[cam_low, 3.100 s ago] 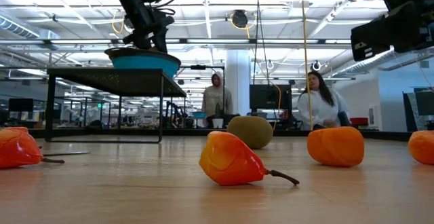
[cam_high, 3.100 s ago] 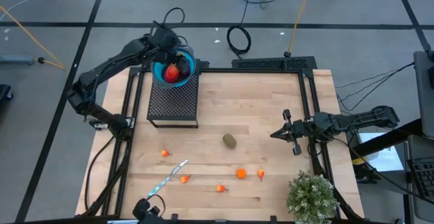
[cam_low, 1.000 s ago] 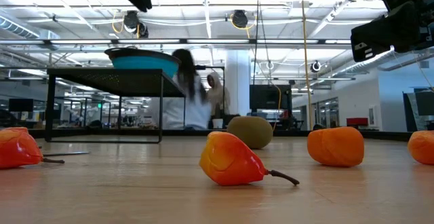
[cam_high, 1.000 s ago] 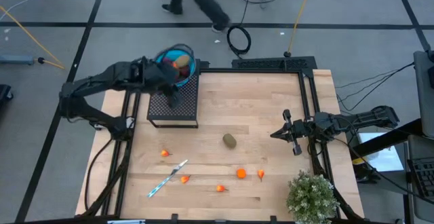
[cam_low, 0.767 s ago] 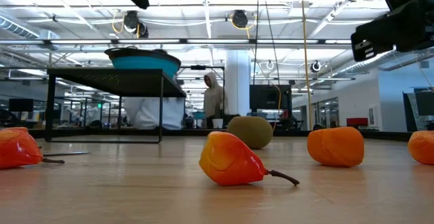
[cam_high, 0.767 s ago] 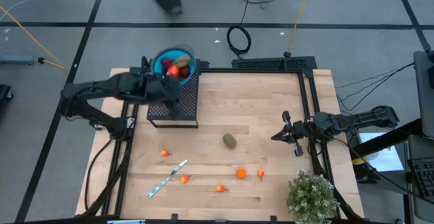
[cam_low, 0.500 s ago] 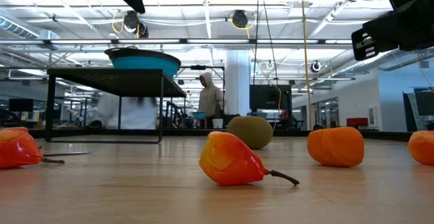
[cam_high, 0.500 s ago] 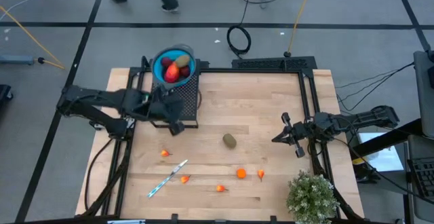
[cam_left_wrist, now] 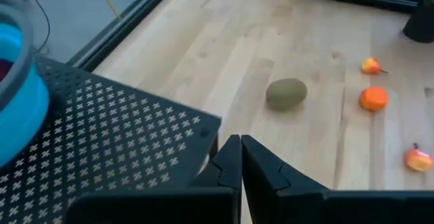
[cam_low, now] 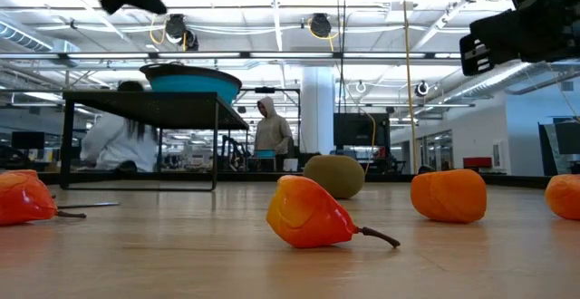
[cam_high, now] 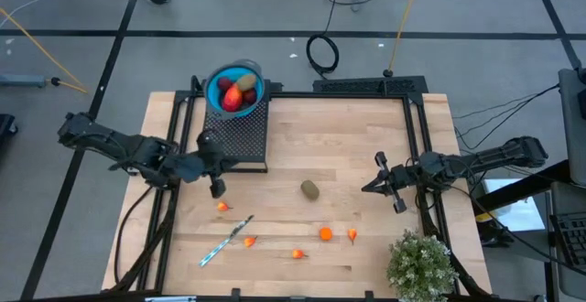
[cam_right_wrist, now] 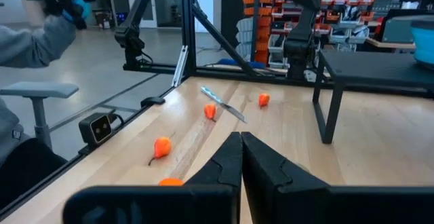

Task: Pick & Place Fruit
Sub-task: Put the kiwi into the blue strainer bowl on the shelf

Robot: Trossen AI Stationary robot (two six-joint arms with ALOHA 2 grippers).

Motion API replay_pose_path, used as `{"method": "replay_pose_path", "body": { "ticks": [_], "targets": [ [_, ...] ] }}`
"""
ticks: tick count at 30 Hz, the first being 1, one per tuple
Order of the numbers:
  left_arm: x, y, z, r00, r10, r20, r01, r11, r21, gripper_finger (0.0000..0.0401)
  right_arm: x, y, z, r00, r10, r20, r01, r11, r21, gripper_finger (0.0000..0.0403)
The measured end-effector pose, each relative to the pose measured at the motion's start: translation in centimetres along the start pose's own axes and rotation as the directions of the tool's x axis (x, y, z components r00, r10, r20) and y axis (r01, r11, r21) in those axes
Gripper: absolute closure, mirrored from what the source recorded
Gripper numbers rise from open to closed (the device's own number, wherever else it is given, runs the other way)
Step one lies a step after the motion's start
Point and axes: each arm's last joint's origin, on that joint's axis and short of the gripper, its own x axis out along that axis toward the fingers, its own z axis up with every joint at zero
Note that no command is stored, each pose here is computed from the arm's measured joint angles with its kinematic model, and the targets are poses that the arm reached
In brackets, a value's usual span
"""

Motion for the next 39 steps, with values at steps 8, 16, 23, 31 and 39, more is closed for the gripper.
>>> {"method": "replay_pose_path", "body": {
  "ticks": [8, 16, 23, 31, 39],
  "targets": [
    [-0.4, 1.2, -4.1, 0.992, -0.076, 0.099, 0.073, 0.997, 0.038, 0.0395, 1.9, -0.4, 0.4, 0.996, -0.064, -0.059, 0.066, 0.997, 0.033, 0.0403],
    [-0.3, 2.2, -6.9, 0.982, -0.114, 0.148, 0.106, 0.993, 0.057, 0.0396, 5.4, -0.9, 2.7, 0.978, -0.078, -0.195, 0.088, 0.995, 0.043, 0.0403],
    [0.0, 2.6, -8.7, 0.971, -0.167, 0.172, 0.155, 0.984, 0.083, 0.0399, 9.1, -1.4, 3.8, 0.918, -0.072, -0.390, 0.110, 0.991, 0.077, 0.0403],
    [0.9, 2.8, -10.6, 0.952, -0.241, 0.188, 0.216, 0.966, 0.143, 0.0399, 12.8, -1.8, 4.9, 0.843, -0.125, -0.524, 0.174, 0.984, 0.045, 0.0403],
    [0.9, 2.8, -11.0, 0.943, -0.279, 0.180, 0.243, 0.949, 0.201, 0.0395, 15.0, -1.1, 5.9, 0.720, -0.254, -0.645, 0.311, 0.950, -0.027, 0.0403]
  ]
}}
